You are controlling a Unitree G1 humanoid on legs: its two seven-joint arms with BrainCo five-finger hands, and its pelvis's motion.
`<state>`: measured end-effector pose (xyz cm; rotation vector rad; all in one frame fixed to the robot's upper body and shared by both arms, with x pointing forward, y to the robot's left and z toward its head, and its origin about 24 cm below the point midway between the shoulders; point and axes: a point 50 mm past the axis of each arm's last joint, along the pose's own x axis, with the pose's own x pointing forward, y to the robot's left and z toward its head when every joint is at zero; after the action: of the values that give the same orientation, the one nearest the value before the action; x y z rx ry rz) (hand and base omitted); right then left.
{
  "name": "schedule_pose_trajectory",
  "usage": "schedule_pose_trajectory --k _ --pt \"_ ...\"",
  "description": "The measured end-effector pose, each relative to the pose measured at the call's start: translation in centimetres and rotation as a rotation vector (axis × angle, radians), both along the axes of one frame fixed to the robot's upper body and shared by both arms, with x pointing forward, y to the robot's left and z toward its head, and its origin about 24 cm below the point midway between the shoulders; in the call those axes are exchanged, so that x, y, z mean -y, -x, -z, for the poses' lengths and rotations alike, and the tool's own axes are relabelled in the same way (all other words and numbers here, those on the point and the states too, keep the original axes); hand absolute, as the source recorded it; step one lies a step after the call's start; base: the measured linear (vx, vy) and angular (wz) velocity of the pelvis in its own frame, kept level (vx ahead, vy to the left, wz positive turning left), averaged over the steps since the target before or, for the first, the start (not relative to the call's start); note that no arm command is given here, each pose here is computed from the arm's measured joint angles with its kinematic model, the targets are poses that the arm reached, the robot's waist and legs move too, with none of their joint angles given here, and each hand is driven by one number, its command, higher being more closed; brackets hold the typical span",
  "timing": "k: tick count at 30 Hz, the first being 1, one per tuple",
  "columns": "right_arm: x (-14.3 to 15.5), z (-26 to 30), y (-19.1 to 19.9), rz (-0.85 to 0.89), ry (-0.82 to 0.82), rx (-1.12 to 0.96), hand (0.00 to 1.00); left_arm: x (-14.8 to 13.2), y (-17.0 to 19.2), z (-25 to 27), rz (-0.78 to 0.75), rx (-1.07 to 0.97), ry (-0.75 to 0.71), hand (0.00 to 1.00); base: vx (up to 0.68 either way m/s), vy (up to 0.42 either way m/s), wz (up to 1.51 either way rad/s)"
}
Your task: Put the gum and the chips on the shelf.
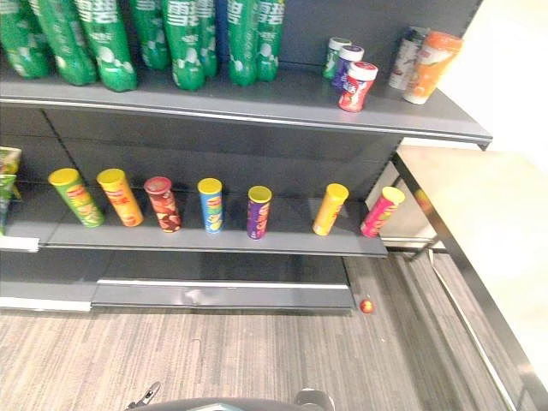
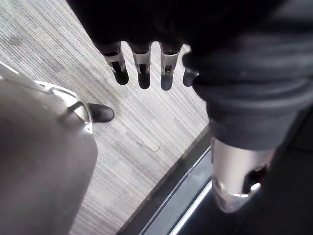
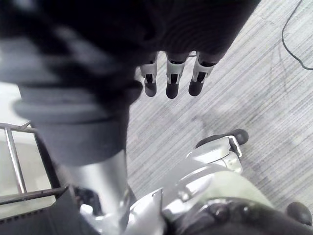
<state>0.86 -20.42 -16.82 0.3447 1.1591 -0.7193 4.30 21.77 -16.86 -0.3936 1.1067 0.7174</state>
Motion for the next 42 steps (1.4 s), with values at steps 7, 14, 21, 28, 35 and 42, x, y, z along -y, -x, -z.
schedule_pose_trajectory --k 7,14,21,28,35,42 --pt "0.4 0.3 -1.2 -0.058 -0.003 -0.025 0.0 0.1 -1.3 0.1 0.141 -0.027 0.007 0.0 0.12 -0.239 -0.51" --pt "1.0 0.3 -1.8 -0.058 0.004 -0.026 0.0 1.1 -2.4 0.1 0.179 -0.002 0.02 0.0 0.05 -0.173 -0.07" --pt "1.8 0.1 -2.4 -0.069 0.029 -0.016 0.0 2.3 -3.5 0.0 0.184 0.037 0.035 0.0 -0.02 -0.087 -0.02" --pt "1.9 0.1 -2.1 -0.065 0.036 -0.023 0.0 2.5 -3.3 0.1 0.189 0.019 0.022 0.0 -0.11 0.003 -0.05" --pt "1.0 0.3 -1.9 -0.062 0.007 -0.032 0.0 1.4 -2.8 0.0 0.235 0.002 -0.017 0.0 -0.07 0.102 0.07" --pt "0.9 0.4 -1.7 -0.068 -0.008 -0.038 0.0 1.9 -2.6 0.1 0.256 -0.006 -0.008 0.0 0.06 0.007 -0.02"
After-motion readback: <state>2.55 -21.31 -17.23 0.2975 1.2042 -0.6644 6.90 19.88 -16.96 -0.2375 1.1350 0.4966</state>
